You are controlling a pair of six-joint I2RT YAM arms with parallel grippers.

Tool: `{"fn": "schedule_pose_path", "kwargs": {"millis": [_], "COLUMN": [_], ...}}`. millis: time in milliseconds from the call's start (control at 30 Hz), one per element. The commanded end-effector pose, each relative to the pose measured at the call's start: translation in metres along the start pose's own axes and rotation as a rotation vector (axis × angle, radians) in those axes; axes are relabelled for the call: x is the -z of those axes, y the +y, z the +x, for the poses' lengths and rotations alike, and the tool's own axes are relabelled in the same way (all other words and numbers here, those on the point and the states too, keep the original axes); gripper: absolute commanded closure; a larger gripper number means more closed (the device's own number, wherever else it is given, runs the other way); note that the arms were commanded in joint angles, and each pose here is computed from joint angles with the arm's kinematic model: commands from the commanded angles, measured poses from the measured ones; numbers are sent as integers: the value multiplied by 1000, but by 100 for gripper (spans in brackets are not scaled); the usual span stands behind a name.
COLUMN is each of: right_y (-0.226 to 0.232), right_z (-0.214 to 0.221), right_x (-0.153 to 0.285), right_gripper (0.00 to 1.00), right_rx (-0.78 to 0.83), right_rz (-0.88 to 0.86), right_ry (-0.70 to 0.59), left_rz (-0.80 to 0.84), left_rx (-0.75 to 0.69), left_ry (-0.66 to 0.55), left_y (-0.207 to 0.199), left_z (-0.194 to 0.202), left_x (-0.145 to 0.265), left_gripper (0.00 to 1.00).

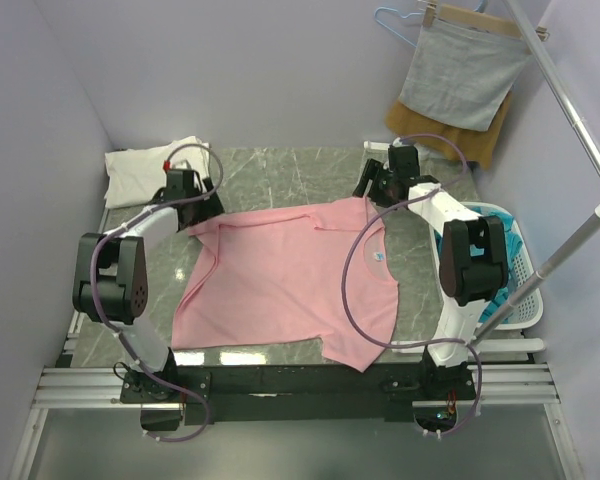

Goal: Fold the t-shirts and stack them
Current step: Flatten out the tshirt

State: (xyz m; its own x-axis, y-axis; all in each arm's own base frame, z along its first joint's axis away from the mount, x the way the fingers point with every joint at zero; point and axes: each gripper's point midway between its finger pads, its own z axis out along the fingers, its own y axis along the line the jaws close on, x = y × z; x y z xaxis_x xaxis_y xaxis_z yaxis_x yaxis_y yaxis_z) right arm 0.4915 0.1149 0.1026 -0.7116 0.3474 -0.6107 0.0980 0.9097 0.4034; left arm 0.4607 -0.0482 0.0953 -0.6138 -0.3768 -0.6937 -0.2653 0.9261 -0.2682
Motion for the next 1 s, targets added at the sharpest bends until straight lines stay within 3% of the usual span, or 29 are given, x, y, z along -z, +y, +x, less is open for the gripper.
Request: {"fn": "schedule_pose_path", "kwargs": {"millis": [0, 500, 867, 967], "right_y": [12, 6, 3, 2], "right_z": [-5, 21, 22, 23], "right_x": [29, 27, 25, 23], "right_gripper": [20, 21, 22, 22], "right_rx": [9, 28, 36, 34], "right_rz": [-41, -60, -46, -46], "right_ry": [-15, 48, 51, 58], "left_rz": [47, 31, 118, 137], "left_rx": [85, 235, 315, 321], "left_ry": [101, 59, 38, 37], "left_y": [8, 58, 56, 52], "left_z": [45, 49, 42, 39], "left_x": [-1, -12, -25, -30], "left_gripper": [0, 0, 1, 5]}}
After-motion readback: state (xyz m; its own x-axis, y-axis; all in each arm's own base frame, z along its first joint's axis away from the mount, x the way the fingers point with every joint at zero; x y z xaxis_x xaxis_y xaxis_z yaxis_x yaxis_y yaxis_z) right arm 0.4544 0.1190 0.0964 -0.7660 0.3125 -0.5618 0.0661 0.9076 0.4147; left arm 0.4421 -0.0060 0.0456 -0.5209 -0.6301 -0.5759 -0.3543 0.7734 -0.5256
